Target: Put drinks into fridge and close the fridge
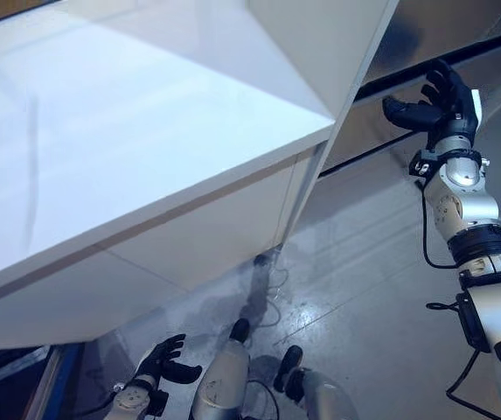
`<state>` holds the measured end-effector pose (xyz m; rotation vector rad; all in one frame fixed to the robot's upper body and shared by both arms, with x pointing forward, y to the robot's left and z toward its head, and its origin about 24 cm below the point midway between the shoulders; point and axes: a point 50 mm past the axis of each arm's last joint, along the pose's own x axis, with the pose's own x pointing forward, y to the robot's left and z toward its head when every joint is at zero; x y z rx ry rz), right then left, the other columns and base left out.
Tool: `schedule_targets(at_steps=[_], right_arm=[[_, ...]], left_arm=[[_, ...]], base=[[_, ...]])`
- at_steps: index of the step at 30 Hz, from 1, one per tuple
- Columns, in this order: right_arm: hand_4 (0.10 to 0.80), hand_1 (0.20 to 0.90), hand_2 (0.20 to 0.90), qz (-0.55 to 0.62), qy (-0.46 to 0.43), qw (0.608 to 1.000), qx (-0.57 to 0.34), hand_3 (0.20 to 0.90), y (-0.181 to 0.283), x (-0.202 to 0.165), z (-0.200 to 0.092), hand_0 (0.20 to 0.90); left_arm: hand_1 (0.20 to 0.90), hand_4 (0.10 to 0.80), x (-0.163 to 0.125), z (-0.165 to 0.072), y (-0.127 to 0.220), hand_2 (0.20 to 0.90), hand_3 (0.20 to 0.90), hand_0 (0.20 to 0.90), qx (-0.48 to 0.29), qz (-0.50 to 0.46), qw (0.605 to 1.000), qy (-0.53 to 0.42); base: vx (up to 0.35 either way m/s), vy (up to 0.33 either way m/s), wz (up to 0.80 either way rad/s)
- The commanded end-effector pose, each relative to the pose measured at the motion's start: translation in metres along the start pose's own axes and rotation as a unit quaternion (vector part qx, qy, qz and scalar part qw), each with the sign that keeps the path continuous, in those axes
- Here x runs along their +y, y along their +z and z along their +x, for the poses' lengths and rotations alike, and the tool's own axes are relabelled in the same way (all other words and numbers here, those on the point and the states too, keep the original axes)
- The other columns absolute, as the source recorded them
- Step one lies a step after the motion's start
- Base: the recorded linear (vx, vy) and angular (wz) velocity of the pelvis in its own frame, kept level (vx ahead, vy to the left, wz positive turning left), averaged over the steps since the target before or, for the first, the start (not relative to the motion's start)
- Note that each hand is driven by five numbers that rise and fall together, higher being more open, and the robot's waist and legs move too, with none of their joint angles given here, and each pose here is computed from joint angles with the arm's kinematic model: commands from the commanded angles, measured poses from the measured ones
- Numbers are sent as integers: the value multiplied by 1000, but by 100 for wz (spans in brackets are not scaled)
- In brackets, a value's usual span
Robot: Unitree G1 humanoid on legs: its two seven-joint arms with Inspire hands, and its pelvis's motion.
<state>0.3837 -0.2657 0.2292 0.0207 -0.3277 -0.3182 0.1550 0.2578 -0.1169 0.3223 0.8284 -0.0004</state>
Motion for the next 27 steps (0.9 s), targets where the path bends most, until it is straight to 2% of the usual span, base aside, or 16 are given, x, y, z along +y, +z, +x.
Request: schedule_targets(at_steps=[1, 5, 8, 13, 15, 16, 17, 21, 23, 24, 27], right_arm=[[800, 900, 900, -32, -2, 996, -86, 900, 31, -21, -8, 900], [800, 900, 900, -34, 7, 996, -84, 900, 10, -35, -37, 900], [800, 900, 900, -30, -2, 998, -51, 900, -18, -49, -64, 900], [800, 900, 900, -10, -21, 999, 43, 900, -74, -71, -105, 900], [800, 900, 900, -32, -22, 990, 134, 900, -118, -83, -141, 900], [800, 900, 900, -30, -20, 987, 157, 900, -127, -85, -148, 900], [800, 900, 900, -26, -8, 973, 227, 900, -151, -90, -168, 900], [800, 900, 900, -33, 34, 913, 406, 900, -212, -102, -241, 900], [800, 900, 900, -31, 33, 887, 459, 900, -229, -106, -267, 900], [800, 900, 900, -31, 28, 858, 511, 900, -244, -108, -298, 900], [800, 900, 900, -44, 38, 805, 590, 900, -261, -105, -342, 900]], left_arm=[[900, 800, 1, -9, -14, 900, 900, 900, 5, 35, 999, -9], [900, 800, 1, -7, -9, 900, 900, 900, 1, 27, 999, -19], [900, 800, 2, -6, -6, 900, 900, 900, -1, 13, 1000, -29], [900, 800, -4, -4, -5, 900, 900, 900, -4, -30, 999, -29], [900, 800, -13, -5, -9, 900, 900, 900, -1, -49, 998, -30], [900, 800, -13, -5, -10, 900, 900, 900, 0, -51, 998, -29], [900, 800, -15, -6, -12, 900, 900, 900, 3, -53, 998, -27], [900, 800, -15, -8, -24, 900, 900, 900, 30, -59, 998, -21], [900, 800, -15, -8, -30, 900, 900, 900, 41, -65, 997, -20], [900, 800, -17, -10, -37, 900, 900, 900, 54, -72, 996, -19], [900, 800, -20, -11, -45, 900, 900, 900, 63, -76, 995, -3]], base=[[40, -18, -23], [-17, -44, -23], [-73, -38, -18], [-61, 25, -17], [-49, 24, -20], [-50, 18, -14], [-44, 10, -11], [-33, 0, -19], [0, 0, 0], [0, 0, 0], [0, 0, 0]])
